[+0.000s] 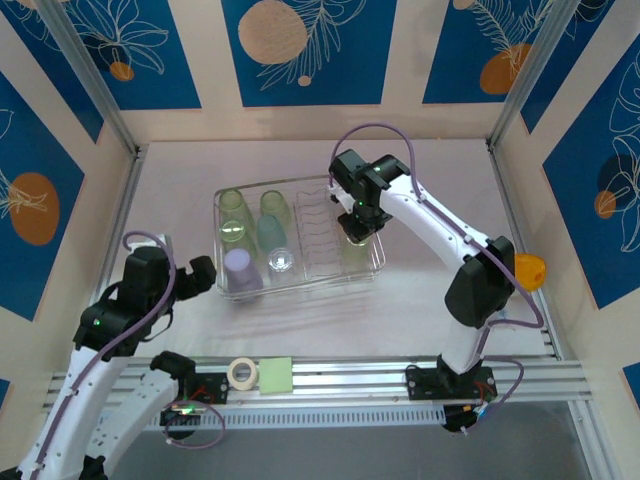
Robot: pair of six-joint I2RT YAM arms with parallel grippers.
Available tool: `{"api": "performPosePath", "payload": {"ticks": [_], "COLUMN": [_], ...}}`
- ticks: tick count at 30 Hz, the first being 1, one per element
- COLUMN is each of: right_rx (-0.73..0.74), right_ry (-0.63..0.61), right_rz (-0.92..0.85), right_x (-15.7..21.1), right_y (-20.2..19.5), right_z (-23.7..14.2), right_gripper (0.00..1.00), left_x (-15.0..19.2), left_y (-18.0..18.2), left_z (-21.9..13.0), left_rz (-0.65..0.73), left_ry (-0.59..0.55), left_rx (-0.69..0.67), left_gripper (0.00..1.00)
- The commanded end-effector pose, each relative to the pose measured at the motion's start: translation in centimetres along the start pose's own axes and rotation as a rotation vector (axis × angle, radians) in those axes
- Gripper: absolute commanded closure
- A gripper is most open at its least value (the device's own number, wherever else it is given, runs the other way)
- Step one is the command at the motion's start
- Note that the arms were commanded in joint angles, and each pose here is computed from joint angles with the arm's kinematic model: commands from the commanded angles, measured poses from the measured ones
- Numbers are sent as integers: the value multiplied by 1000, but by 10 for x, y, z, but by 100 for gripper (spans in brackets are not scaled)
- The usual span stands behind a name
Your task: Load the cups into the dish rack
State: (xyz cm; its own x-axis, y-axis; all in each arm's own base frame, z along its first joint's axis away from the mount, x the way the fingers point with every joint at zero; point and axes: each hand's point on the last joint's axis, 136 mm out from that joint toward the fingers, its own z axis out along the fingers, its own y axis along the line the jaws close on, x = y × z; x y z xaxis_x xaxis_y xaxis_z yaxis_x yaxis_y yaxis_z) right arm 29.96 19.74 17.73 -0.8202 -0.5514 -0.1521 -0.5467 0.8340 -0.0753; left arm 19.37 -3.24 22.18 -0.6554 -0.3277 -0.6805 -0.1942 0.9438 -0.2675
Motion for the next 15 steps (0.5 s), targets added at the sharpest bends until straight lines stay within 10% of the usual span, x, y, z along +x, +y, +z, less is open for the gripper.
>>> {"api": "performPosePath", "payload": {"ticks": [1,15], "right_rx": [-46,-66], "right_ry": [40,86], "right_rz": [17,14], "right_x": [14,22], "right_y": [8,13], "right_z": [8,47], "right_gripper": [76,76], "left_x": [-1,12], "left_y": [9,15], "left_z": [-6,6], "left_rz": [-6,-11], "left_ry": [-13,32], "left_rx": [-38,-69], "left_gripper": [0,0]}}
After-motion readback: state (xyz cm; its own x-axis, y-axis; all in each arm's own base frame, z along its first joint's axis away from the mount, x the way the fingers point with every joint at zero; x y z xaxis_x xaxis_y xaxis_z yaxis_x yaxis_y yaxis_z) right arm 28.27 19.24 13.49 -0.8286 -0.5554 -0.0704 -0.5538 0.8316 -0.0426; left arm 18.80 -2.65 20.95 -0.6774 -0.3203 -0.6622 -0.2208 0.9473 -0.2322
